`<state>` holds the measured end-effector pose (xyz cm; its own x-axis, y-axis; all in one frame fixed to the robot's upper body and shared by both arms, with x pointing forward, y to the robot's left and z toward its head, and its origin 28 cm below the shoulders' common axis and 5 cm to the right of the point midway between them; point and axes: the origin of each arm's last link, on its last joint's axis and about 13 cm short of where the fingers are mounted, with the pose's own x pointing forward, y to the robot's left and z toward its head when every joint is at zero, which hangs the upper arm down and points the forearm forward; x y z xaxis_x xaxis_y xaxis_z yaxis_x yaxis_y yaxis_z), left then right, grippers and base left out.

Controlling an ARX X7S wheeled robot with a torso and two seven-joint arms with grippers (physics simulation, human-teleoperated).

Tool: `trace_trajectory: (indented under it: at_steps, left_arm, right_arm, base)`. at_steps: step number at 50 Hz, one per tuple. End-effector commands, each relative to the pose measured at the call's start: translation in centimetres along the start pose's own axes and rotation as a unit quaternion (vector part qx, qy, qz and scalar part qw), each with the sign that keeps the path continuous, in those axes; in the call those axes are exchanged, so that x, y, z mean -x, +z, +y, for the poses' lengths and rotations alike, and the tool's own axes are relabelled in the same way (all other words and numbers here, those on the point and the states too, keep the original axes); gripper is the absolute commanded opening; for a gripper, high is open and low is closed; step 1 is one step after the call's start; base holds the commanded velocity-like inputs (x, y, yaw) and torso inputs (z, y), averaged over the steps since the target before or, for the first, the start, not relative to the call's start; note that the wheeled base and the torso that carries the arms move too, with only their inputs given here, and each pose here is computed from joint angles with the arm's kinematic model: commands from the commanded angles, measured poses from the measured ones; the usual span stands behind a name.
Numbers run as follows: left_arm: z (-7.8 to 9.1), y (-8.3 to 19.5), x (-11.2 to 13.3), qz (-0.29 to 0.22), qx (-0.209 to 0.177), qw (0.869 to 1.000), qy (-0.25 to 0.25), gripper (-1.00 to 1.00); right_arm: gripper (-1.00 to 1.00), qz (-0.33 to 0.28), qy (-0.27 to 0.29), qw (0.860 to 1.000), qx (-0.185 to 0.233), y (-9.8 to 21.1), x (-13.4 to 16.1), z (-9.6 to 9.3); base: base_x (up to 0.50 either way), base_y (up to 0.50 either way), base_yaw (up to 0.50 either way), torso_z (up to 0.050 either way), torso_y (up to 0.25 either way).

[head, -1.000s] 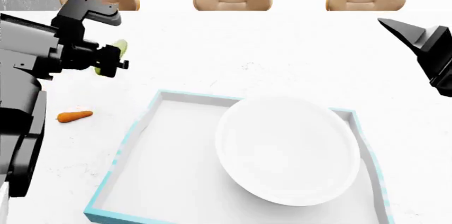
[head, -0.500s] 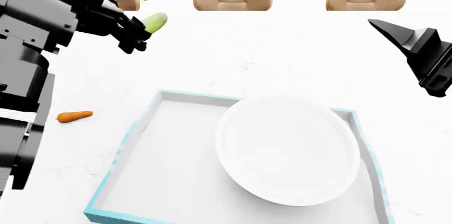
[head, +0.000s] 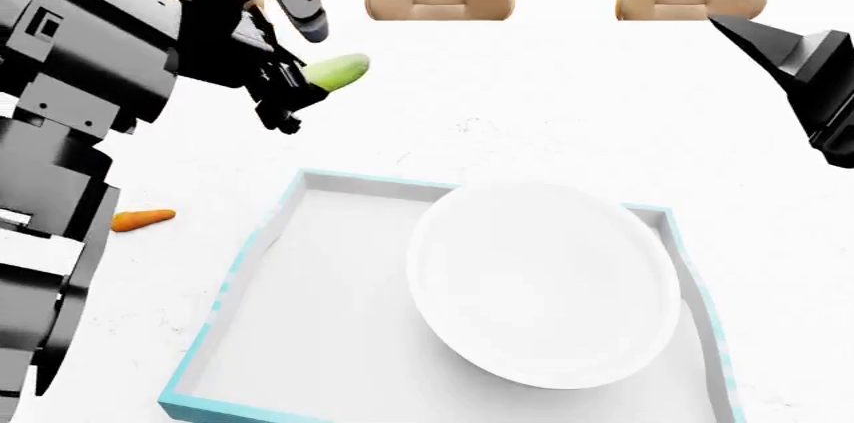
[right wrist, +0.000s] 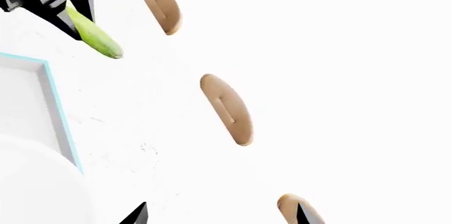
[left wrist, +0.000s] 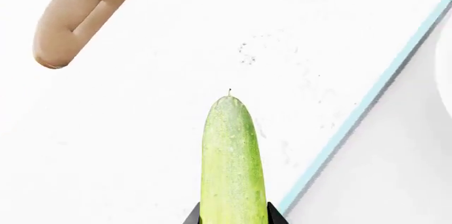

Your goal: Place the two vegetables and bowl onto the tray for setting up a vegetable dip station.

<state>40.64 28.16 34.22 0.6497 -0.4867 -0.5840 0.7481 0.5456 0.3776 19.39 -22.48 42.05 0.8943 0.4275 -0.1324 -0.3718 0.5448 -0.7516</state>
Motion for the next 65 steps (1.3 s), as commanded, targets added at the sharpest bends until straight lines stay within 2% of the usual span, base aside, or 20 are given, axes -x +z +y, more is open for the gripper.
trace_trajectory:
  at_steps: [1, 2, 4, 5, 9, 13, 19, 35, 44, 65]
  left_arm:
    - [-0.3, 0.5, -0.8, -0.028, -0.068, 0.996, -0.041, -1.00]
    - [-0.3, 0.6, -0.8, -0.038, -0.089, 0.994, -0.047, -1.00]
    - [-0.2, 0.7, -0.9, -0.034, -0.096, 0.994, -0.047, -1.00]
    - [-0.2, 0.6, -1.0, -0.024, -0.117, 0.992, -0.049, -1.00]
    - [0.0, 0.4, -1.5, 0.005, -0.149, 0.988, -0.051, -1.00]
    - [0.0, 0.3, -2.1, 0.025, -0.173, 0.983, -0.055, -1.00]
    - [0.0, 0.1, -3.0, 0.042, -0.189, 0.978, -0.071, -1.00]
    - [-0.7, 0.8, -5.2, 0.048, -0.206, 0.971, -0.114, -1.00]
    - [-1.2, 0.0, -6.1, 0.065, -0.210, 0.967, -0.130, -1.00]
    - [-2.3, -1.4, -7.2, 0.071, -0.201, 0.966, -0.149, -1.00]
  right_arm:
    - [1.00, 0.000, -0.003, 1.000, 0.000, 0.0, 0.3, 0.0]
    - [1.00, 0.000, -0.003, 1.000, 0.000, 0.0, 0.3, 0.0]
    - [1.00, 0.000, -0.003, 1.000, -0.001, 0.0, 0.2, 0.1]
    - [1.00, 0.001, -0.003, 1.000, -0.002, -0.1, 0.3, 0.2]
    - [1.00, 0.002, -0.005, 1.000, -0.005, -0.4, 0.4, 0.3]
    - [1.00, 0.002, -0.007, 1.000, -0.007, -0.6, 0.5, 0.4]
    - [1.00, 0.003, -0.009, 1.000, -0.009, -0.7, 0.7, 0.5]
    - [1.00, 0.008, -0.017, 1.000, -0.017, -1.4, 1.4, 1.2]
    - [1.00, 0.008, -0.018, 1.000, -0.021, -1.8, 1.4, 1.4]
    - [1.00, 0.005, -0.018, 1.000, -0.021, -1.7, 1.3, 1.3]
  base:
    - [0.00, 0.00, 0.00, 0.000, 0.000]
    - [0.00, 0.00, 0.00, 0.000, 0.000]
    - [0.00, 0.00, 0.00, 0.000, 0.000]
    - [0.00, 0.00, 0.00, 0.000, 0.000]
    - [0.00, 0.00, 0.00, 0.000, 0.000]
    - [0.00, 0.00, 0.00, 0.000, 0.000]
    - [0.00, 0.00, 0.00, 0.000, 0.000]
    - [0.00, 0.00, 0.00, 0.000, 0.000]
    - [0.00, 0.00, 0.00, 0.000, 0.000]
    - [0.00, 0.00, 0.00, 0.000, 0.000]
